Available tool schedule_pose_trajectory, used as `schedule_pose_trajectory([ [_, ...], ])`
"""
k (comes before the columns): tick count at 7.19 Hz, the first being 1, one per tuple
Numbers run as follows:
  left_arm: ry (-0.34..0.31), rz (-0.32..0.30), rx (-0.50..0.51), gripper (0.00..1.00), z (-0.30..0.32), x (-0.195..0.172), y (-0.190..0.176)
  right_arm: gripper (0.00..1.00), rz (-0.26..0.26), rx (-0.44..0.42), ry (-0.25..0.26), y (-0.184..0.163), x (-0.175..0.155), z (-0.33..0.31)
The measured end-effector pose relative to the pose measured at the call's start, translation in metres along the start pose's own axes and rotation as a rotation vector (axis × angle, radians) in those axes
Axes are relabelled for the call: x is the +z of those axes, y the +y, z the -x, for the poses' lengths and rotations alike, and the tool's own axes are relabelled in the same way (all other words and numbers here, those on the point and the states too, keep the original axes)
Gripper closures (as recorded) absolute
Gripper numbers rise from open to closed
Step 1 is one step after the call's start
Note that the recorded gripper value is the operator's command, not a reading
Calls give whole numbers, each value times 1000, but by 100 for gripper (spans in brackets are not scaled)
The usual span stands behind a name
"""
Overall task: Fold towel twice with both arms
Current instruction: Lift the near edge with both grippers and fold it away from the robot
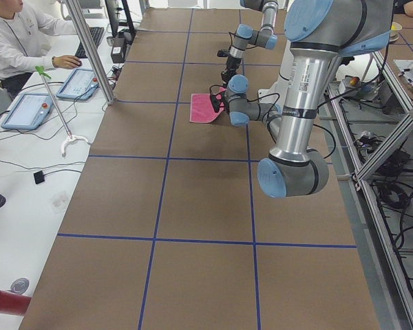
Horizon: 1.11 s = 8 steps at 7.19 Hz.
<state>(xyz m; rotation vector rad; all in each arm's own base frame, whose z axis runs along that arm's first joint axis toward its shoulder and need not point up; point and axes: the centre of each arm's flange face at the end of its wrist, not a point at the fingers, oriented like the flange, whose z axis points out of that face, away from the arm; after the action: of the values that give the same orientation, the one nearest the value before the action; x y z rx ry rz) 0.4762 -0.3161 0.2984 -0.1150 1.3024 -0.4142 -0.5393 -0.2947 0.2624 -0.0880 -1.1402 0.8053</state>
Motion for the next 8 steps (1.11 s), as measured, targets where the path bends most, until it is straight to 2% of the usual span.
schedule_pose_trajectory([
  [4,18,-60,-19,100,-13,-4,-34,100,-58,28,-54,-36,-1,42],
  [8,10,-123,-75,100,-26,12,-75,100,-111,39,-47,-58,24,65],
])
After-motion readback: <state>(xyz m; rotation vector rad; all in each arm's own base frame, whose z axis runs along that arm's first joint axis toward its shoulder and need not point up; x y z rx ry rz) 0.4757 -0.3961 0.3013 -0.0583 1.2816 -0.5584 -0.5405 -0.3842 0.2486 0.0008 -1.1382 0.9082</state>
